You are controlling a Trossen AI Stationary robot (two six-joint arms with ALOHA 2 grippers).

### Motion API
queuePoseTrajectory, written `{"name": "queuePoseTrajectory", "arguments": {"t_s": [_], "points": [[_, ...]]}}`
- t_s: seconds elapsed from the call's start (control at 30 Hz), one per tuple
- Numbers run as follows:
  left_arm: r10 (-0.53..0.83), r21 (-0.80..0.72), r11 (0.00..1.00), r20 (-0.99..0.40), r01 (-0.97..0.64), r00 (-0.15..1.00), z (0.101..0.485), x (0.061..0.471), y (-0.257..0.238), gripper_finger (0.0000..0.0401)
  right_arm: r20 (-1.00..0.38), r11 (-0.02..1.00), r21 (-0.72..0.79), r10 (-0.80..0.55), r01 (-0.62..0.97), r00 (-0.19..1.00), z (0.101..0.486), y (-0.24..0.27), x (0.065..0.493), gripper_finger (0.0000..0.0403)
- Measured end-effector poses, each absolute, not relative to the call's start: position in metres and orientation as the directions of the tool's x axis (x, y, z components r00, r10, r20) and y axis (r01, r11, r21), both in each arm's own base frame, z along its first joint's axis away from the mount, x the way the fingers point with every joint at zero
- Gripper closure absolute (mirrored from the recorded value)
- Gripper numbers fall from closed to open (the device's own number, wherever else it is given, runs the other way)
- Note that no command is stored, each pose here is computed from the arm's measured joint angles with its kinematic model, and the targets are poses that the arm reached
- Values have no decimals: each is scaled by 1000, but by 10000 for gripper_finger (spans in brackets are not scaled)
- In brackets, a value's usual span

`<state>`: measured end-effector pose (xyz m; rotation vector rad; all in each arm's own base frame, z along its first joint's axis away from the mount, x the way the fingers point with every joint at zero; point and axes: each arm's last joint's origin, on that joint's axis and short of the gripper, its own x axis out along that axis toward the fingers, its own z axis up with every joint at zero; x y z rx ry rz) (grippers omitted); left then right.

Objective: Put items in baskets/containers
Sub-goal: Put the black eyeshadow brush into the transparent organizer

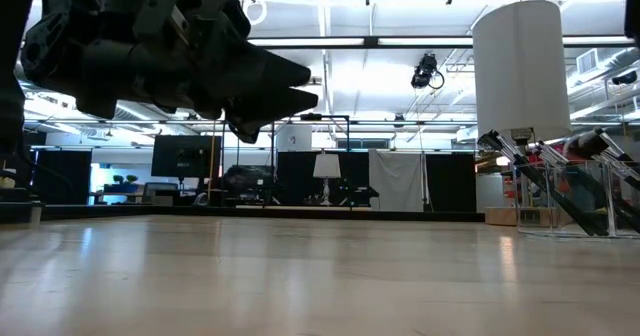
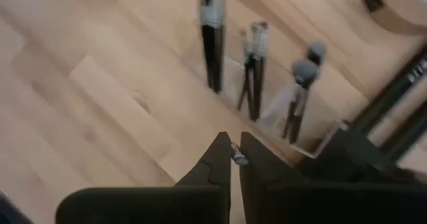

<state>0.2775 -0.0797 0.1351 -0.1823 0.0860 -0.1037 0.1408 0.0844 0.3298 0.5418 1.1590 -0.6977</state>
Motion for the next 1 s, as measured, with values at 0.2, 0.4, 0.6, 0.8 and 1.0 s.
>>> {"name": "queuePoseTrajectory", "arguments": {"t_s": [0.2, 0.4, 0.6, 0.8, 1.0], "points": [[-107, -179, 980, -87, 90, 990, 134, 277, -80, 206, -950, 649, 4, -235, 761, 206, 317, 78, 131, 397], [-107, -179, 980, -86, 90, 991, 134, 277, -80, 206, -925, 633, 29, -276, 773, 261, 320, 70, 126, 397], [-88, -176, 982, -92, 71, 992, 133, 277, -79, 206, -922, 610, 17, -297, 792, 248, 320, 62, 129, 397], [-87, -175, 982, -94, 70, 992, 133, 277, -79, 206, -948, 592, -55, -283, 804, 144, 302, 54, 131, 397], [-87, -173, 982, -99, 69, 991, 133, 277, -79, 206, -961, 596, -85, -261, 798, 93, 295, 51, 131, 396]]}}
